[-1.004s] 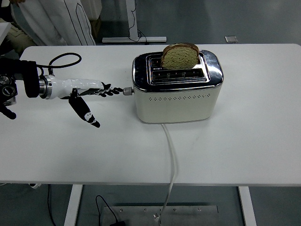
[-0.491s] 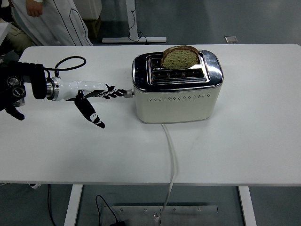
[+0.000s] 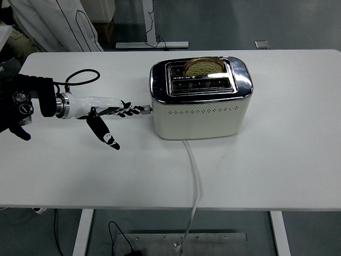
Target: Press down toaster
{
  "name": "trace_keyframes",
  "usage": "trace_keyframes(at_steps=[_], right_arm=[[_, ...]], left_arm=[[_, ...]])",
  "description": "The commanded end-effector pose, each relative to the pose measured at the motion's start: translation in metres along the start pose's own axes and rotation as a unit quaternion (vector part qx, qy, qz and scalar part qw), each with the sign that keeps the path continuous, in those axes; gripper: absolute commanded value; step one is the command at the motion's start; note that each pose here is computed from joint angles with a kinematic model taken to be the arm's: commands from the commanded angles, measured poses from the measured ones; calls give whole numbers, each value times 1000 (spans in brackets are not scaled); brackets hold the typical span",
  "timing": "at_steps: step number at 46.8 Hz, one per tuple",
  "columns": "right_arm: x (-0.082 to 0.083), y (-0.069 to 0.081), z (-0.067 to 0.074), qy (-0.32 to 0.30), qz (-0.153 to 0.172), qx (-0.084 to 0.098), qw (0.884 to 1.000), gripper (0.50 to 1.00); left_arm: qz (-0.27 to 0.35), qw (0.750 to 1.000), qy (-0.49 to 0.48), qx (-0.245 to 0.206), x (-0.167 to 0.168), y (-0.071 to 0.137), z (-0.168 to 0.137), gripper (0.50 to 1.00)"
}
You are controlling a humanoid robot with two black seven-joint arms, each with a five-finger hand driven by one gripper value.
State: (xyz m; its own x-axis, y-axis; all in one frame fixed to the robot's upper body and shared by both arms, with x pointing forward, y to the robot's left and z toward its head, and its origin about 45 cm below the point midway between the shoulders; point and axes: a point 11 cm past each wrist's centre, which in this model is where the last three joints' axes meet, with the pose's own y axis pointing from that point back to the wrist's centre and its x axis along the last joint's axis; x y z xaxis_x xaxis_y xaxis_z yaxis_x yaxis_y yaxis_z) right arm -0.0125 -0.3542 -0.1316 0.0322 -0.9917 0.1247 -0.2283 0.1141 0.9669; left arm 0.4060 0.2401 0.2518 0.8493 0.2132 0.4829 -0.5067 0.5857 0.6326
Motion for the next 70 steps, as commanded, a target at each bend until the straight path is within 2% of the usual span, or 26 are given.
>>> trace_keyframes(at_steps=[1, 30, 48, 54, 60, 70], right_arm=[[0, 0, 0, 0, 0, 0, 1000, 998], [0, 0, 0, 0, 0, 0, 1000, 998], [0, 0, 0, 0, 0, 0, 1000, 998], [0, 0, 0, 0, 0, 1, 1000, 998], [0, -1, -3, 2, -1, 3, 1000, 998], [0, -1, -4, 0, 0, 4, 1000, 998]], left_arm=[[-3, 1000, 1, 3, -2, -3, -2, 1000], [-10, 1000, 23, 15, -19, -16, -18, 1000], [-10, 999, 41, 29, -29, -12, -37, 1000], [5, 998, 47, 42, -19, 9, -48, 1000], [18, 997, 70, 28, -7, 29, -46, 1000], [58, 993, 95, -29, 45, 65, -8, 1000]])
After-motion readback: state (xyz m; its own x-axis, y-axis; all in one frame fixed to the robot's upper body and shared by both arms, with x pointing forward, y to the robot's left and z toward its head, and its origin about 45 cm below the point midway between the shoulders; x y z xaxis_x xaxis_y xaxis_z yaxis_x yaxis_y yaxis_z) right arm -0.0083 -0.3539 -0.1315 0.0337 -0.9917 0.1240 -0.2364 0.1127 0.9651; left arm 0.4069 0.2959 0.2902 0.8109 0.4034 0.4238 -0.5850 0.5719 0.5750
